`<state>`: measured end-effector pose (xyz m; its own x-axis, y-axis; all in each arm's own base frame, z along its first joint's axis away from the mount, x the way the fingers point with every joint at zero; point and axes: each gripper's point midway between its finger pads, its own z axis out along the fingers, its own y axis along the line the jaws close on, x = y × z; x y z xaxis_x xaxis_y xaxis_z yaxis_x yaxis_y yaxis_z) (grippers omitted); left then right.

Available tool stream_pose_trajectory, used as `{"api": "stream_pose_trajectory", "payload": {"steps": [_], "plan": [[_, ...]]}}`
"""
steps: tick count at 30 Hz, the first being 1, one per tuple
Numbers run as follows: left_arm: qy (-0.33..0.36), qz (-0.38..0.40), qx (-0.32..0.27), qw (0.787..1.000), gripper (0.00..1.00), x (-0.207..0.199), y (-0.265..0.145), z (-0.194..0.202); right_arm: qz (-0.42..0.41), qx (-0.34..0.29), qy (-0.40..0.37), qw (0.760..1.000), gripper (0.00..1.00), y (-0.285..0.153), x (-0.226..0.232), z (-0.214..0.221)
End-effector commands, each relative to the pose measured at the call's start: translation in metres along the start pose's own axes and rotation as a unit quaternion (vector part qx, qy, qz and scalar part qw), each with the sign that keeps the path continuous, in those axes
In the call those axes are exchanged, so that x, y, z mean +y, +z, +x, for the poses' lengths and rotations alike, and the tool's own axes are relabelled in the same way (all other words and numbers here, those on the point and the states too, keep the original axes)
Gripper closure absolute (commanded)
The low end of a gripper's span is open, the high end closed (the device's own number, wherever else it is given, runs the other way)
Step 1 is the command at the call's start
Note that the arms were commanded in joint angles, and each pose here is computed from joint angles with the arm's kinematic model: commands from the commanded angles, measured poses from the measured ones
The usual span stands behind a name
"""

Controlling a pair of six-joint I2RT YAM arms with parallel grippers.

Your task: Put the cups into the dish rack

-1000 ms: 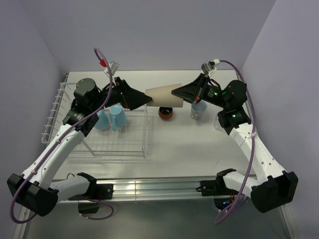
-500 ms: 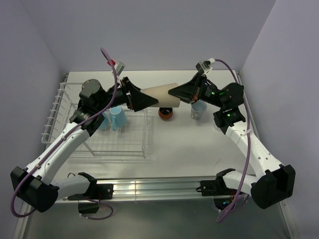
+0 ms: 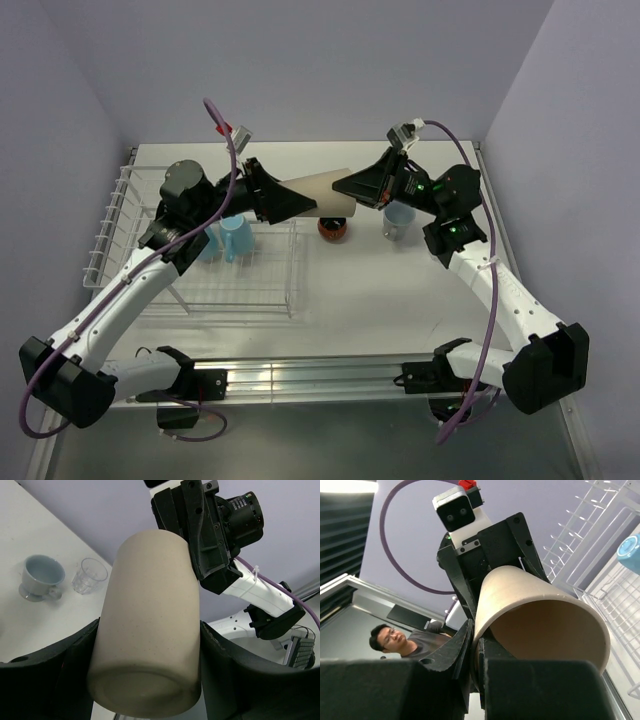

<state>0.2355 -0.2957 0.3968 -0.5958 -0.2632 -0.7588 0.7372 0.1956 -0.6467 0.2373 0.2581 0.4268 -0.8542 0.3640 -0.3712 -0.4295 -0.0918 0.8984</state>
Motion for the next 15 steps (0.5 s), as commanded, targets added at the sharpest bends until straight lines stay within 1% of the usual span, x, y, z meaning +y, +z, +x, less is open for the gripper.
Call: {"api": "stream_pose_trajectory", "payload": {"steps": [1,2,4,5,6,7,8,9,10,11,12,13,15], "plan": [[0.039,0.009,-0.021,0.999,1.0,-0.022,-0.008,-0.014,0.005,-0.022,-0.042,0.999,0.9,0.001,0.002,-0.005],[0.041,0.006,-0.023,0.999,1.0,-0.022,-0.009,-0.015,0.015,-0.032,-0.046,0.998,0.82,0.001,-0.001,-0.007],[0.047,-0.001,-0.025,0.999,1.0,-0.027,-0.013,-0.019,0.043,-0.042,-0.062,0.996,0.72,-0.003,-0.006,-0.008],[0.049,-0.004,-0.026,0.998,1.0,-0.028,-0.015,-0.02,0.057,-0.058,-0.067,0.994,0.64,-0.004,-0.01,-0.013],[0.058,-0.009,-0.038,0.998,1.0,-0.033,-0.018,-0.027,0.077,-0.063,-0.062,0.993,0.61,-0.007,-0.016,-0.013],[0.056,-0.027,-0.03,0.998,1.0,-0.029,-0.02,-0.024,0.084,-0.071,-0.083,0.99,0.56,-0.01,-0.013,-0.015],[0.062,-0.03,-0.036,0.997,1.0,-0.033,-0.023,-0.03,0.096,-0.079,-0.09,0.988,0.53,-0.013,-0.015,-0.017],[0.066,-0.041,-0.044,0.996,1.0,-0.035,-0.026,-0.034,0.125,-0.093,-0.083,0.984,0.51,-0.018,-0.025,-0.022],[0.072,-0.051,-0.047,0.995,1.0,-0.034,-0.029,-0.036,0.134,-0.105,-0.107,0.98,0.48,-0.024,-0.02,-0.027],[0.068,-0.065,-0.042,0.995,1.0,-0.037,-0.034,-0.037,0.147,-0.116,-0.112,0.976,0.48,-0.028,-0.022,-0.032],[0.068,-0.09,-0.051,0.992,1.0,-0.032,-0.037,-0.042,0.18,-0.134,-0.105,0.969,0.48,-0.036,-0.032,-0.036],[0.073,-0.114,-0.052,0.989,1.0,-0.026,-0.041,-0.044,0.192,-0.146,-0.126,0.962,0.47,-0.043,-0.029,-0.04],[0.062,-0.175,-0.042,0.982,1.0,-0.014,-0.052,-0.045,0.243,-0.167,-0.121,0.948,0.47,-0.06,-0.044,-0.046]]}}
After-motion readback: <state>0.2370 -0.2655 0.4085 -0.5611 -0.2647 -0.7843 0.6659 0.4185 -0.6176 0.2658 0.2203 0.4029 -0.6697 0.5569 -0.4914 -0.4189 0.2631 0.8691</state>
